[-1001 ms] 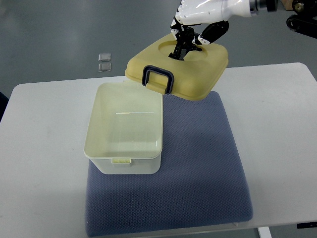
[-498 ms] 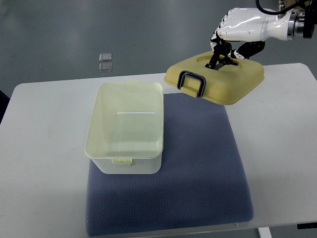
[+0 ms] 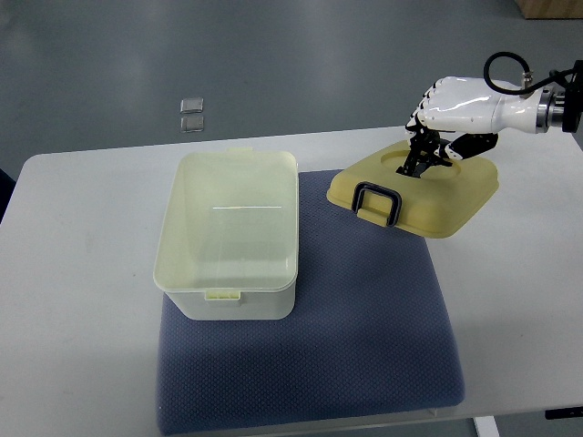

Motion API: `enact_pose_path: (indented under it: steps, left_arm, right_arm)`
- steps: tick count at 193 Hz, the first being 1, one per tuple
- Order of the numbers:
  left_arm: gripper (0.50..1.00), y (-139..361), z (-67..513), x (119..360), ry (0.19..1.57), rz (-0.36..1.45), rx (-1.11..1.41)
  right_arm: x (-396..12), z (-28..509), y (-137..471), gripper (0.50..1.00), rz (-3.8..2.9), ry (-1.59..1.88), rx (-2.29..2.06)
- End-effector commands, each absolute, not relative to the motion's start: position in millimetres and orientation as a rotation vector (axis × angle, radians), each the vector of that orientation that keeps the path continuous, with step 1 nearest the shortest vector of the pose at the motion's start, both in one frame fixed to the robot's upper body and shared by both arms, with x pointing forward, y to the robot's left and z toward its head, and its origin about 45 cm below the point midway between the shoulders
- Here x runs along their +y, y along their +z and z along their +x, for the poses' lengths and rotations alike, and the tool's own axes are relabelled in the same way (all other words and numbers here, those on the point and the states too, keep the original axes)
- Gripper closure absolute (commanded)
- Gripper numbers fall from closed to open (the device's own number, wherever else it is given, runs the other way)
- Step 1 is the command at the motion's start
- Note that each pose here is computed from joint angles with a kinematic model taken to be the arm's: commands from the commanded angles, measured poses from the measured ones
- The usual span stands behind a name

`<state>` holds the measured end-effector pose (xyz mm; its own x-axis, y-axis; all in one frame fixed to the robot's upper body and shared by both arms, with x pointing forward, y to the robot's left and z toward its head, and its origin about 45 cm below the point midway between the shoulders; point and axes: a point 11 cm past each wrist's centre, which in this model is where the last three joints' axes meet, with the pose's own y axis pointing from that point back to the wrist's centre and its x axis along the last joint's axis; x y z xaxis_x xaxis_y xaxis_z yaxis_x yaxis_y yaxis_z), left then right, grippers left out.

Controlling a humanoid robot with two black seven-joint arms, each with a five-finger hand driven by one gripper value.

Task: Open white storage box with right hand
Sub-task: 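Lower the lid onto the cushion beside the box and release it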

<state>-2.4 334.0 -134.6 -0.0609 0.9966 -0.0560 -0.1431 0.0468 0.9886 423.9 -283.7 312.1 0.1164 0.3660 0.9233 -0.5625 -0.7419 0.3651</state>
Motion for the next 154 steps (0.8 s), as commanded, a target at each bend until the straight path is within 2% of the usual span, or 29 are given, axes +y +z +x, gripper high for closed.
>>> enact_pose_path:
  steps: [1, 49, 154]
  left_arm:
    - [0.500, -135, -2, 334, 1.281, 1.036, 1.173]
    - [0.500, -135, -2, 334, 1.282, 1.035, 1.174]
    - [0.500, -135, -2, 334, 1.282, 1.035, 1.174]
  right_arm:
    - [-284, 421, 304, 1.000, 1.718, 1.706, -0.194]
    - [-273, 411, 282, 1.000, 1.765, 1.695, -0.145]
    - [-221, 379, 265, 1.000, 1.890, 1.782, -0.012]
